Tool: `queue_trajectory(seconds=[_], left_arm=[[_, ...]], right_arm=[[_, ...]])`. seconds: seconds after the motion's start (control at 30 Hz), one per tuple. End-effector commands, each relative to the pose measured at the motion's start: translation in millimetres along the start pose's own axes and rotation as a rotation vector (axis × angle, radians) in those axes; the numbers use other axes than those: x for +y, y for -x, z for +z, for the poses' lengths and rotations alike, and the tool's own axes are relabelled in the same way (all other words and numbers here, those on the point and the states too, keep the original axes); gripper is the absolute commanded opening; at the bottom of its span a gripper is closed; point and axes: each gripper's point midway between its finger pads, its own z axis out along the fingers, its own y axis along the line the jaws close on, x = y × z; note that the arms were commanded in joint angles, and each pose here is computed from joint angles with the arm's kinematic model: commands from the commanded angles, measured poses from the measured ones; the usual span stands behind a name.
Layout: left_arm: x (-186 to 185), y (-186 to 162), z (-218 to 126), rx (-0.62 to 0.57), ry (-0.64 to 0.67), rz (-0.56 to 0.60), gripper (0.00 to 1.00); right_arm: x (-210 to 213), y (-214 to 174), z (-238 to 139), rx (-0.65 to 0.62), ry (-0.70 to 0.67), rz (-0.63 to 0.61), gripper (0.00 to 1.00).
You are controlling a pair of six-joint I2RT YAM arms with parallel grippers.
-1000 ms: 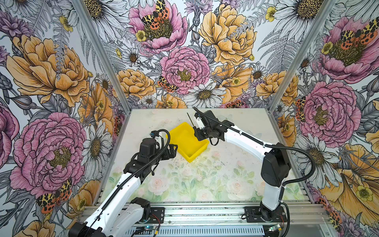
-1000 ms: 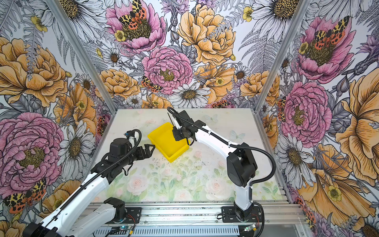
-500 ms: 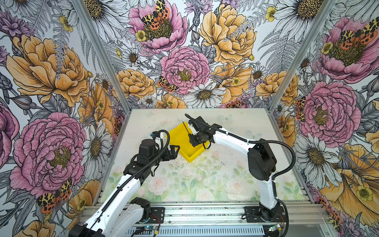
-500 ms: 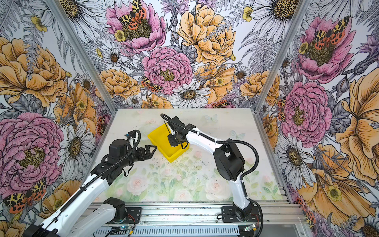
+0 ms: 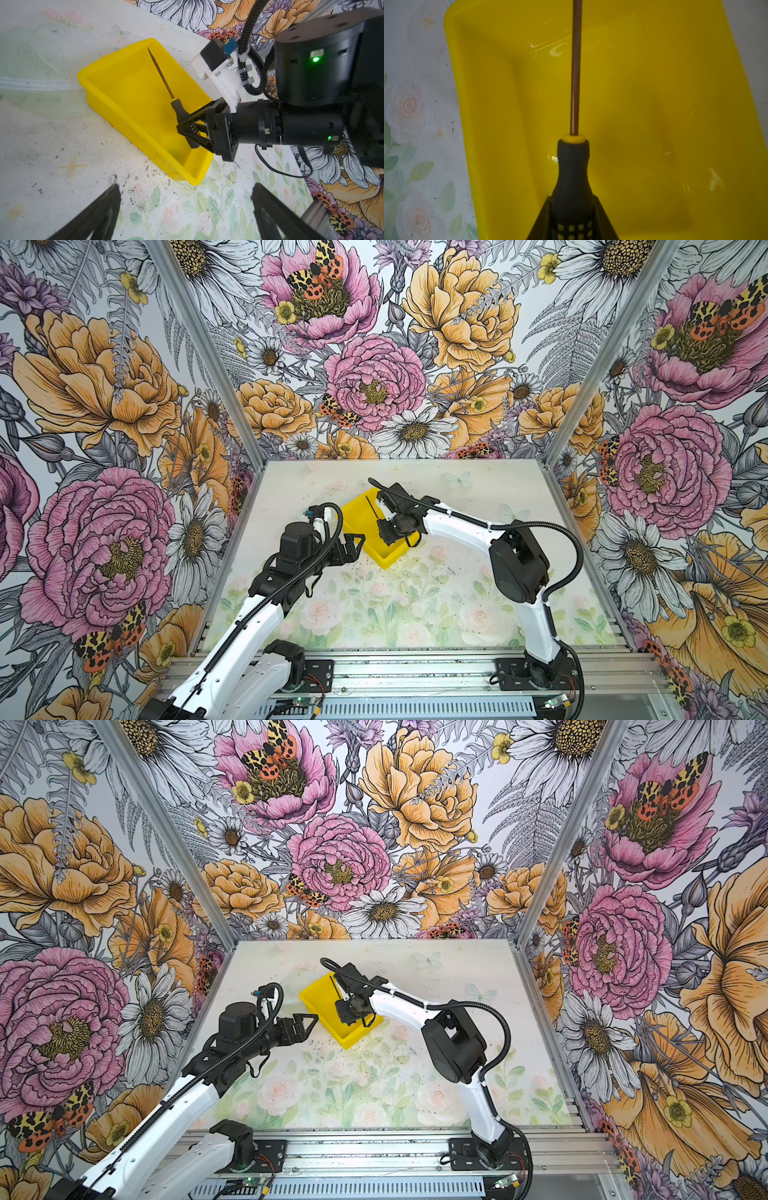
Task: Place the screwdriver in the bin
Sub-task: 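Lift the screwdriver with the right gripper and carry it over the yellow bin, then lower the screwdriver into the bin and open the right gripper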
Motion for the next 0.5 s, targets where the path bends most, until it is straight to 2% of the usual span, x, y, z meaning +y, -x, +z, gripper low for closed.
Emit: queue_trajectory(seconds=[0.0,0.17,0.47], left_arm=[[6.0,2.9,-3.5,-0.028,0.029,-0.005,0.99],[5.9,6.2,-7.7,-0.047,0.036,0.002,0.99],[2.8,7.1,-9.3,-0.049,0.023,0.003,0.99]], right_arm=[[7.0,9.5,2.9,-0.031,0.010,0.011,0.13],[6.6,11.4,-0.4,-0.041,0.000,0.012,0.24],[9.2,28.6,-26.6,-0.112,-0.010,0.003,0.60]])
